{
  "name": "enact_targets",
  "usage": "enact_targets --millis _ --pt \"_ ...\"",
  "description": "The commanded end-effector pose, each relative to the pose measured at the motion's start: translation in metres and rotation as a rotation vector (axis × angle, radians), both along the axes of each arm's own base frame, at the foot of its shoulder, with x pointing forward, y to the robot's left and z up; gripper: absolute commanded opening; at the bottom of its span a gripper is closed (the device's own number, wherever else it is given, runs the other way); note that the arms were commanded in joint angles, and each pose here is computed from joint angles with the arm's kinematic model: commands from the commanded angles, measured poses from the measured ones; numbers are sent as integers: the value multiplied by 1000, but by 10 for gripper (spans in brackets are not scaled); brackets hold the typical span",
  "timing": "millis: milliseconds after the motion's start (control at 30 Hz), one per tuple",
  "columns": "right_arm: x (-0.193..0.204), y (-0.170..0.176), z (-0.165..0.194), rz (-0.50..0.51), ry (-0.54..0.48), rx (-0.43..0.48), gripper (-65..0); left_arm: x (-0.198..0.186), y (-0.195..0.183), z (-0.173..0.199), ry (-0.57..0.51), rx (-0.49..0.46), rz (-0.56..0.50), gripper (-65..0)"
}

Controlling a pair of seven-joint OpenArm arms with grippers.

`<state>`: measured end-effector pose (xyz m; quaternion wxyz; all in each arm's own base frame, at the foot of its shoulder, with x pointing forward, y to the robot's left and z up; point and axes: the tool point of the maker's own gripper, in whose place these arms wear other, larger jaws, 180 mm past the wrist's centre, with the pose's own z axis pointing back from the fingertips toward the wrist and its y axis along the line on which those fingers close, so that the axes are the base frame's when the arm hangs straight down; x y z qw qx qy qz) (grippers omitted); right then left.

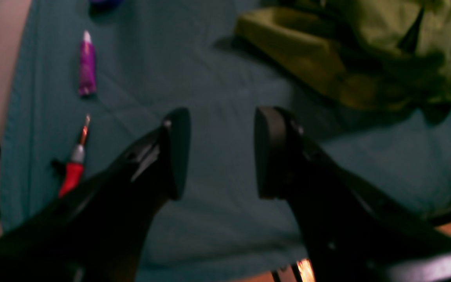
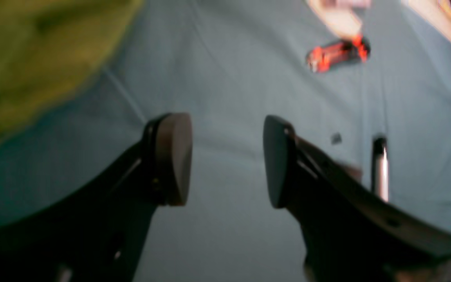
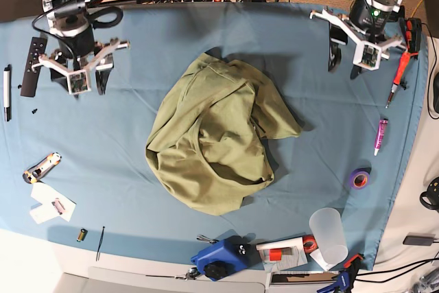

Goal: Layout the t-shirt on the table in an organized manner, then fold the t-shirt properly
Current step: 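Lower both grippers from rest toward the green t-shirt, then grasp the t-shirt edge with the right gripper and pull it outward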

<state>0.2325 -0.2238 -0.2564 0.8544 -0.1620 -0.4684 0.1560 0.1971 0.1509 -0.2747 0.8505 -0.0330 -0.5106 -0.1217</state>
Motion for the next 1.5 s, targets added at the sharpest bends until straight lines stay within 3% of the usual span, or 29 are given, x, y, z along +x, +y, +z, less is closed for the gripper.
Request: enact_targets --millis 0,100,167,400,500,733,933,1100,1233,1467 --pt "8 5 13 36 -53 -4 -356 4 -2 12 -47 -6 -9 -376" --pt "16 27 7 160 -30 63 -356 9 -5 9 -51 -58 -13 -376" --pt "18 42 1 236 -5 125 -357 8 -16 2 -34 -112 -72 -375" --pt "30 48 -29 330 74 188 -357 6 -75 -10 -17 -211 -326 -374" --pt "32 65 -32 429 90 264 -357 13 -97 -17 -11 -156 -391 -374" --pt "26 118 -40 637 140 299 -357 42 -70 -23 -32 -2 -175 -374" --pt "17 169 -59 809 201 149 -357 48 -40 -28 -22 105 -36 -374" --pt "5 201 -70 932 226 45 -357 48 -36 -30 -5 108 -16 -375" --pt "-9 220 -75 1007 224 22 -357 48 -36 -30 -6 108 -16 -375" --pt "10 219 -87 965 213 -16 -357 48 -36 -30 -6 108 -16 -375"
